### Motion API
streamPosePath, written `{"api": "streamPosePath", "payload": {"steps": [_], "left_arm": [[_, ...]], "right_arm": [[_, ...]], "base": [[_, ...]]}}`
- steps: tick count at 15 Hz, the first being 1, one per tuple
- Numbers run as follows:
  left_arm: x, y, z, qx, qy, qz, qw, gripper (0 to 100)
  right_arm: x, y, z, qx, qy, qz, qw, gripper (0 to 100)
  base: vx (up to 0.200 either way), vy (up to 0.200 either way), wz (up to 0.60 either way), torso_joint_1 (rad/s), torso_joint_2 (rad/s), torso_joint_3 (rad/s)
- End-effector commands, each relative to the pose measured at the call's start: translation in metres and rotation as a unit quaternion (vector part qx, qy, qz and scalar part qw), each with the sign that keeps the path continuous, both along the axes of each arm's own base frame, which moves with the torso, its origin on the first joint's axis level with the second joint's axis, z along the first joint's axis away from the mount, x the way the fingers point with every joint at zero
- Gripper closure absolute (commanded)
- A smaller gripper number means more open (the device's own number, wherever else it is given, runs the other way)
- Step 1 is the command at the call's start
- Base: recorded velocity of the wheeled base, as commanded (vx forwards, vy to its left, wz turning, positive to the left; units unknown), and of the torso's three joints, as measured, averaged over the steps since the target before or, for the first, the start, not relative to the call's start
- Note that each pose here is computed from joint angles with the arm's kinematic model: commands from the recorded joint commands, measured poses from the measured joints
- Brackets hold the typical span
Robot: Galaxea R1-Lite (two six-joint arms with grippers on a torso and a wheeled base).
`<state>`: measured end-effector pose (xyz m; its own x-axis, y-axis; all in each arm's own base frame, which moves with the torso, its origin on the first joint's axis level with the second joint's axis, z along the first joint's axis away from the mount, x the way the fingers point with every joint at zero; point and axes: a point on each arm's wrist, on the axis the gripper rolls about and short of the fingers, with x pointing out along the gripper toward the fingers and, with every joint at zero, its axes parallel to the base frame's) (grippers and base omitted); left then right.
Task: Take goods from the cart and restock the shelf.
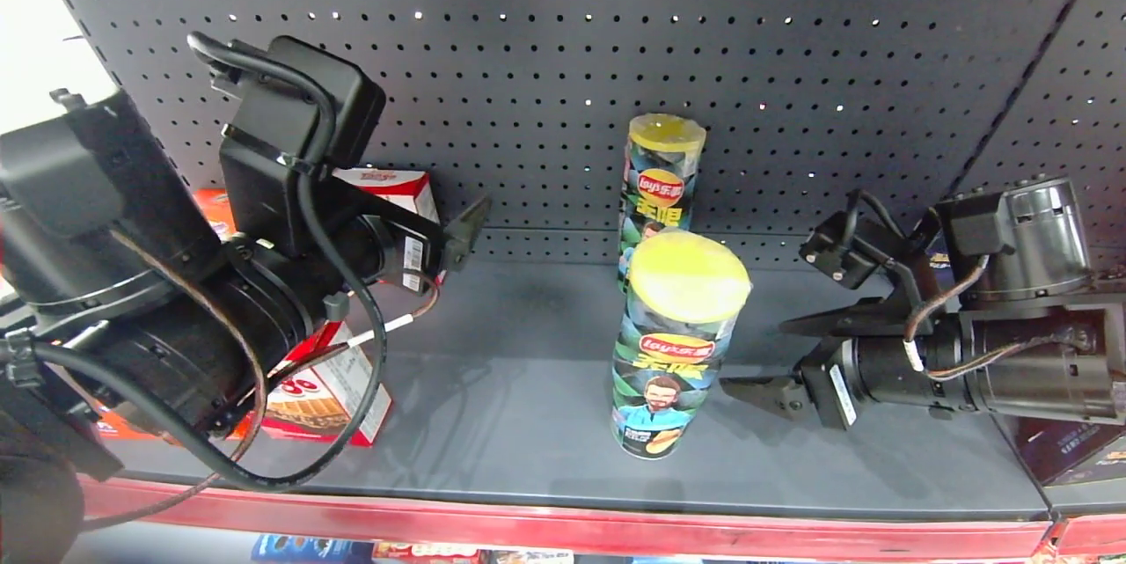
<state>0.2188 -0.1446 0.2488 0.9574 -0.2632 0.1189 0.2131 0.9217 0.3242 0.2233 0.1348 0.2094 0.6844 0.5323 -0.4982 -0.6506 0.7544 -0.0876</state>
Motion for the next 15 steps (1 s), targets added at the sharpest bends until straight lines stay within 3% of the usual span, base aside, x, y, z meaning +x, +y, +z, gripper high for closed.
{"api": "streamPosePath", "payload": {"steps": [1,3,6,7,12,15], "left_arm": [[-0.007,-0.012,-0.004,0.012,0.015,-0.029,0.9994,0],[-0.012,-0.024,-0.015,0.037,0.043,-0.051,0.9971,0],[-0.002,-0.031,-0.030,0.081,0.055,-0.047,0.9941,0],[0.000,-0.033,-0.034,0.089,0.060,-0.048,0.9931,0],[0.011,-0.045,-0.056,0.113,0.089,-0.050,0.9884,0],[0.009,-0.053,-0.061,0.119,0.093,-0.062,0.9866,0]], "right_arm": [[-0.004,-0.011,0.002,0.002,-0.004,-0.014,1.000,0],[-0.010,-0.022,0.000,0.004,-0.006,-0.027,1.000,0],[-0.022,-0.035,-0.002,0.006,-0.007,-0.039,0.999,0],[-0.023,-0.039,-0.002,0.006,-0.007,-0.046,0.999,0],[-0.018,-0.055,0.003,0.012,-0.017,-0.081,0.996,0],[-0.017,-0.056,0.004,0.013,-0.017,-0.084,0.996,0]], "base": [[0.000,0.000,0.00,0.000,0.00,0.000],[0.000,0.000,0.00,0.000,0.00,0.000],[0.000,0.000,0.00,0.000,0.00,0.000],[0.000,0.000,0.00,0.000,0.00,0.000],[0.000,0.000,0.00,0.000,0.00,0.000],[0.000,0.000,0.00,0.000,0.00,0.000]]}}
